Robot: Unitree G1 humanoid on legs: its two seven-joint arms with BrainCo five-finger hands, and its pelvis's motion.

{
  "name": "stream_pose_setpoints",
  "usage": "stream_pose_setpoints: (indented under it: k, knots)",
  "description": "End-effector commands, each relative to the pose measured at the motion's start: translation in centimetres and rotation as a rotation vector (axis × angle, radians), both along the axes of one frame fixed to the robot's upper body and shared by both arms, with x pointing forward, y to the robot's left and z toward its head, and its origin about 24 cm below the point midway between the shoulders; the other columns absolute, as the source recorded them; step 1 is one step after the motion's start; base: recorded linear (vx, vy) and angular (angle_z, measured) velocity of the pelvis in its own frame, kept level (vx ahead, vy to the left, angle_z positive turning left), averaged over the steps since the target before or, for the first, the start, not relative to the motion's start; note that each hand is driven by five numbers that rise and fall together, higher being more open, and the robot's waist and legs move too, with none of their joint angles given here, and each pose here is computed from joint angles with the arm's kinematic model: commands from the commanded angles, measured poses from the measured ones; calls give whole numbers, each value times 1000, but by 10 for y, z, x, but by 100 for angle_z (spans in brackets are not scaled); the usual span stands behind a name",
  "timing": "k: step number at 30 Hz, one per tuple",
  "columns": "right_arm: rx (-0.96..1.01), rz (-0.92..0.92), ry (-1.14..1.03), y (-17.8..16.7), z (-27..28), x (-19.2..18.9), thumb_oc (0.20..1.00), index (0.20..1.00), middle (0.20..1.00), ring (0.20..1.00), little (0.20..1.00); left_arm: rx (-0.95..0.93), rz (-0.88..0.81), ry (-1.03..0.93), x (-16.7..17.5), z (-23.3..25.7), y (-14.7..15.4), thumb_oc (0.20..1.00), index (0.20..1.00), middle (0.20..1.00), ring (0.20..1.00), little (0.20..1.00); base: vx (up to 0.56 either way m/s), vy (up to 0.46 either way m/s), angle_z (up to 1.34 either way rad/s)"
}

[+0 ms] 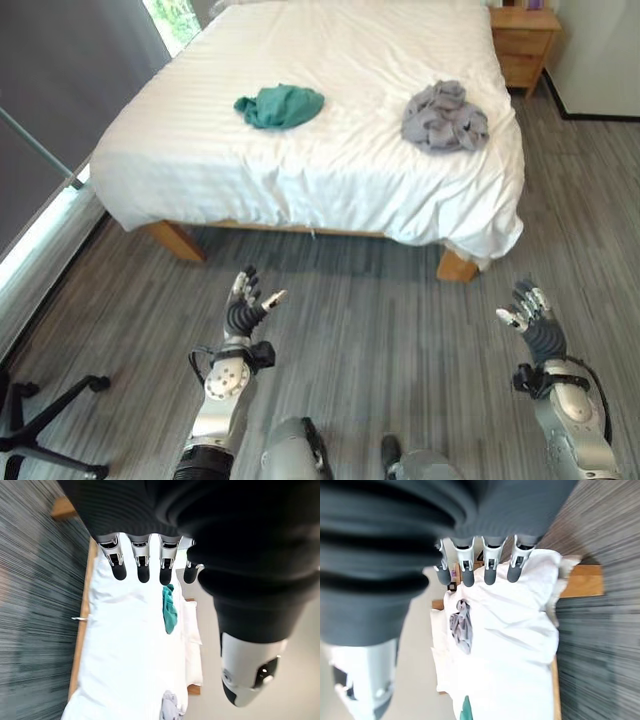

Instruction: Pick up bed clothes into laundry basket.

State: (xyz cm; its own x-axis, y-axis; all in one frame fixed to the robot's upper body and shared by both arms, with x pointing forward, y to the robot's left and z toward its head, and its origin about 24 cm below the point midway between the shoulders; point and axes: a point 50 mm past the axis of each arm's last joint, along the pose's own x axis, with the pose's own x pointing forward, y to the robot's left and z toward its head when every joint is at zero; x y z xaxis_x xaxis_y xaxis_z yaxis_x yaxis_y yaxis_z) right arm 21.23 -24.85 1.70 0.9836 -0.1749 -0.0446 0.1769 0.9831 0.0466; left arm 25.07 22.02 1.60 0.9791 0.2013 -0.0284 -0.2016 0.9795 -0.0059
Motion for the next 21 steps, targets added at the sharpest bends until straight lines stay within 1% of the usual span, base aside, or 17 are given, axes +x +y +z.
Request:
stream_pose_setpoints:
  k: [1,3,5,7,9,12,14,15,16,18,20,21]
  knots:
    - [-151,24,-101,-16,29,5,1000,1000,1000,1000,1000,20,-33,-132,11,24,-2,1000,1000,1000,1000,1000,774,-26,-20]
    - [-139,65,-135,-7,36,15,1000,1000,1000,1000,1000,42,0,-106,-1,19,9,1000,1000,1000,1000,1000,741,22,-40]
    - [-110,84,-134,2,33,18,1000,1000,1000,1000,1000,44,18,-79,-5,13,12,1000,1000,1000,1000,1000,551,112,-101]
    - [-54,111,-162,16,35,25,1000,1000,1000,1000,1000,54,32,-98,-4,19,15,1000,1000,1000,1000,1000,361,136,-111]
    - [-69,142,-160,22,35,25,1000,1000,1000,1000,1000,61,17,-111,-2,23,15,1000,1000,1000,1000,1000,306,123,-74]
    - [-127,148,-149,21,36,23,1000,1000,1000,1000,1000,98,-3,-138,5,32,16,1000,1000,1000,1000,1000,332,68,20]
    - [-142,141,-145,14,37,20,1000,1000,1000,1000,1000,75,-15,-155,7,35,15,1000,1000,1000,1000,1000,319,-98,49]
    - [-163,118,-145,6,40,17,1000,1000,1000,1000,1000,74,-22,-155,7,35,14,1000,1000,1000,1000,1000,307,-151,74]
    - [-218,84,-182,-6,51,16,1000,1000,1000,1000,1000,112,-24,-176,8,40,16,1000,1000,1000,1000,1000,221,-104,93]
    - [-210,69,-153,-11,47,11,1000,1000,1000,1000,1000,108,-50,-150,8,36,13,1000,1000,1000,1000,1000,178,-55,123]
    - [-299,24,-210,-27,70,13,1000,1000,1000,1000,1000,103,-52,-115,0,27,13,1000,1000,1000,1000,1000,261,-133,104]
    - [-410,19,-194,-42,80,15,1000,1000,1000,1000,1000,82,-67,-95,-3,21,12,1000,1000,1000,1000,1000,98,-125,31]
